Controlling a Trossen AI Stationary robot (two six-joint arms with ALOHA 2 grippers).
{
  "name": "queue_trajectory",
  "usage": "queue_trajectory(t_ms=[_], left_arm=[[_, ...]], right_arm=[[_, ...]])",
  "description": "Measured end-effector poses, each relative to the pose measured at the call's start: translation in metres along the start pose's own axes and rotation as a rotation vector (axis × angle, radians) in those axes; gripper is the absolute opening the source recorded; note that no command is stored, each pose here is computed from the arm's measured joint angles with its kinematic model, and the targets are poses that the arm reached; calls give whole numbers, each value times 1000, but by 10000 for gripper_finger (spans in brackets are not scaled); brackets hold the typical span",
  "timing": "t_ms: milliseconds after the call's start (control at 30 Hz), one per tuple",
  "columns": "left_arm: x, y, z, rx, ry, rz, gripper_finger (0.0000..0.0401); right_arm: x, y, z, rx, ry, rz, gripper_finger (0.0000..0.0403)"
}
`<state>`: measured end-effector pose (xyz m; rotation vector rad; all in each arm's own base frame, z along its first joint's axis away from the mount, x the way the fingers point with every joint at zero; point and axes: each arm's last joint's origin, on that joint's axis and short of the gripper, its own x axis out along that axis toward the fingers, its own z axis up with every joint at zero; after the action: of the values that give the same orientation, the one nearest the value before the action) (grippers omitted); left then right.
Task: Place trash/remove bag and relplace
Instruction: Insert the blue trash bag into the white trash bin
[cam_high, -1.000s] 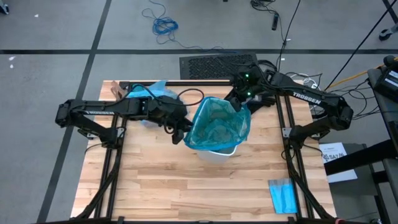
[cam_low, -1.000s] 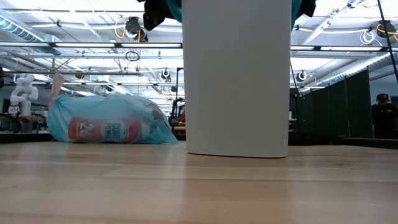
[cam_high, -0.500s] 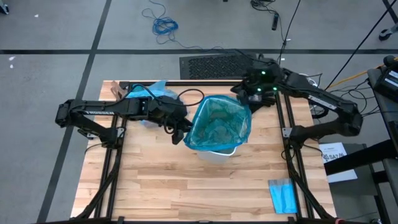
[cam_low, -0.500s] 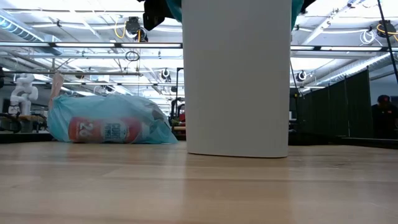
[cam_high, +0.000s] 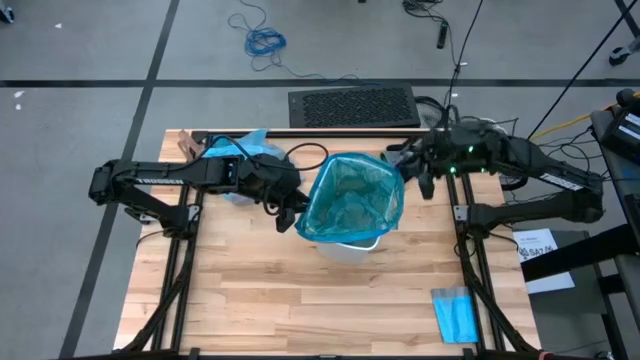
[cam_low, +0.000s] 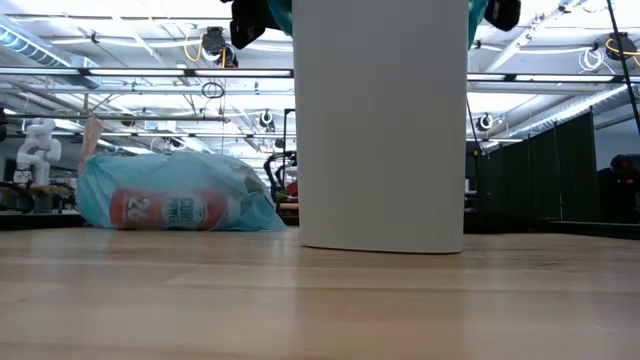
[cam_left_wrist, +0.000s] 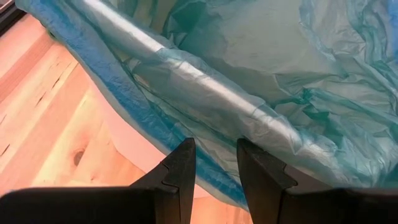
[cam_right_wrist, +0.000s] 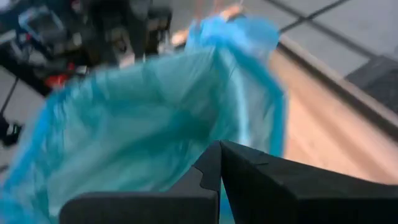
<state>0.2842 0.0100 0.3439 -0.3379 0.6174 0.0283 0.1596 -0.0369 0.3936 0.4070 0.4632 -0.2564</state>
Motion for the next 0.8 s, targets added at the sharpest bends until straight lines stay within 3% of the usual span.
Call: queue_trajectory(t_ms=[200,500,667,800], left_arm=[[0,0,0,-3,-1,0,113],[0,0,0,-7,-2,-1,113],[0,-1,2,-7,-17,-12,113],[0,-2,5,-1,-55,-26,113]], right_arm=[[14,14,-29,8,81,36,0],[8,26,-39,-4,93,80,0],[7,26,-48,4,181,59,0],[14,27,-46,-8,172,48,0]])
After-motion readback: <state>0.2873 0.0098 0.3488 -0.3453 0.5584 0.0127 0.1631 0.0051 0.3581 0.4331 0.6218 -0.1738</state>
